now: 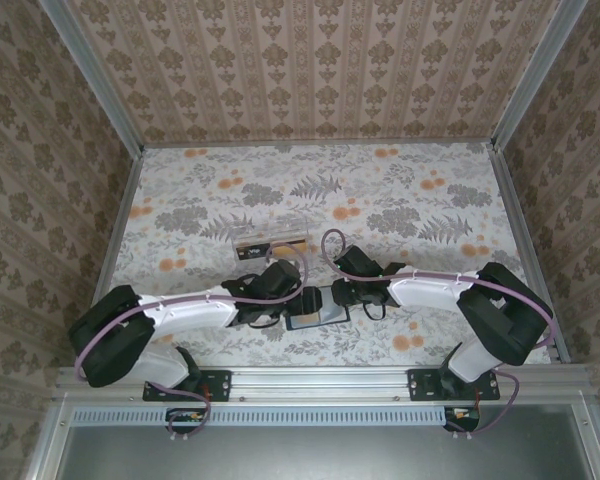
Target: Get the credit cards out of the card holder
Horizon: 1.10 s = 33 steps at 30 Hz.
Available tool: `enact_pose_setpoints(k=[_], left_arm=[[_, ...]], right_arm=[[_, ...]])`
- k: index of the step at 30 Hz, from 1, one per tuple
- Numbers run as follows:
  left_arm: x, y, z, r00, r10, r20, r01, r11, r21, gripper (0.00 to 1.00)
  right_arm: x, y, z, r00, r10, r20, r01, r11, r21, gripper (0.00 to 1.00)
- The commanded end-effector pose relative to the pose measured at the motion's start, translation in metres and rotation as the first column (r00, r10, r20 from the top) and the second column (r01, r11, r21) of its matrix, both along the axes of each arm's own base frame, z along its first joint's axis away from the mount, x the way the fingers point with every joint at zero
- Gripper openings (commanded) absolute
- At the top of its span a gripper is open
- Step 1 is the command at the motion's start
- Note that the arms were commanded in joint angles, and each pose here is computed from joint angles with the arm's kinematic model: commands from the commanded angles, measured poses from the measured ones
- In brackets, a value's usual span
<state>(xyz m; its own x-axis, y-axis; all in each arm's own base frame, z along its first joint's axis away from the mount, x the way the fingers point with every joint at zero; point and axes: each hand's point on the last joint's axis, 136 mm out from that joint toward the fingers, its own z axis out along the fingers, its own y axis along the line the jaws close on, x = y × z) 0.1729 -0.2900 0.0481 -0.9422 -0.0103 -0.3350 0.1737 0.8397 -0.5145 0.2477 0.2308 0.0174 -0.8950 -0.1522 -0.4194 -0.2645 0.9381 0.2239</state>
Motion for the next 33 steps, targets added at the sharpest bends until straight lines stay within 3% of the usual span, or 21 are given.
enact_pose_setpoints(k=[1, 12, 27, 33], left_arm=[[0.004, -0.014, 0.012, 1.0, 0.006, 0.005, -0.005, 0.999, -0.046, 0.79], [0.001, -0.011, 0.006, 1.0, 0.013, -0.011, -0.014, 1.0, -0.015, 0.79], [-0.001, 0.005, 0.007, 0.999, 0.03, 0.015, -0.032, 0.992, 0.123, 0.8], [-0.002, 0.0, 0.003, 1.0, 0.021, 0.004, -0.021, 0.993, 0.116, 0.8]], right_arm=[[-0.019, 0.009, -0.015, 0.996, 0.033, -0.08, -0.031, 0.999, 0.022, 0.31], [-0.02, 0.008, -0.016, 0.996, 0.034, -0.081, -0.032, 0.999, 0.022, 0.31], [-0.02, 0.008, -0.017, 0.996, 0.034, -0.081, -0.032, 0.999, 0.021, 0.31], [-0.02, 0.009, -0.018, 0.996, 0.035, -0.086, -0.034, 0.999, 0.021, 0.31]])
